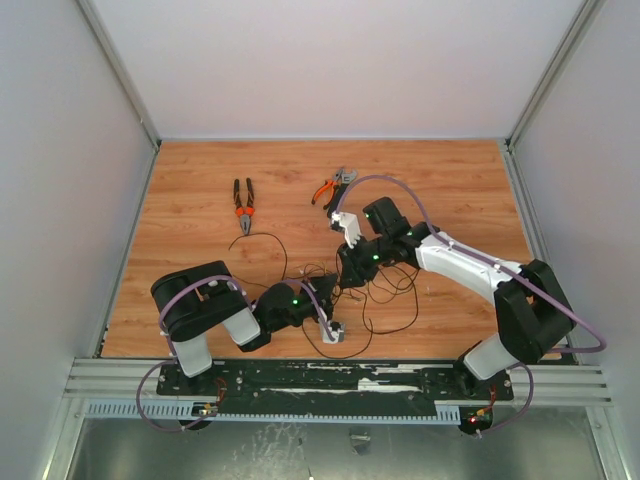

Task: Zip-tie the wires
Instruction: Tie the cable at the center of the board.

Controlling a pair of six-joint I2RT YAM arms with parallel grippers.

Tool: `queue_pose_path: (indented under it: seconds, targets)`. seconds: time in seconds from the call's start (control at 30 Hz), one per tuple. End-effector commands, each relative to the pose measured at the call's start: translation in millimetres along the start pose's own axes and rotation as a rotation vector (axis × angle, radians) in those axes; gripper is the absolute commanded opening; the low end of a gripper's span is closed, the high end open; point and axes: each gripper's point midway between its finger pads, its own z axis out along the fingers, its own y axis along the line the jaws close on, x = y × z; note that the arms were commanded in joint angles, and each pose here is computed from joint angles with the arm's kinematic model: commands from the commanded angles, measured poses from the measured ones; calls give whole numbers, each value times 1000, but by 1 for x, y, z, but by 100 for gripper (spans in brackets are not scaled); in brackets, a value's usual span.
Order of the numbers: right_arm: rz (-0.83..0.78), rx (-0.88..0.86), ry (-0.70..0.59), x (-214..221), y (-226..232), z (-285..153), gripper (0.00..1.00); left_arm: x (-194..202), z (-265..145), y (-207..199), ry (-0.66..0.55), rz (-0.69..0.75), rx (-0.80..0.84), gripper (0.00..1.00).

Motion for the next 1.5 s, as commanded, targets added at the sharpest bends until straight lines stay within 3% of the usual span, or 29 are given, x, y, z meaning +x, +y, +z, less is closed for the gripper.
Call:
queue_pose_path:
  seconds: [0.0,0.57,0.93,1.47]
  targets:
    - [-16,-1,-6,-9,2,2,26,-8,2,12,-29,-4,-50,0]
    - [-19,-14,5,-7,5,5,18,-8,2,11,-26,-6,-49,0]
    - [-23,-22,-1,-9,7,4,0,-7,2,10,-23,-6,-46,0]
    - [-53,49,-46,-41,0,-7,0,-9,0,10,-31,-9,-47,0]
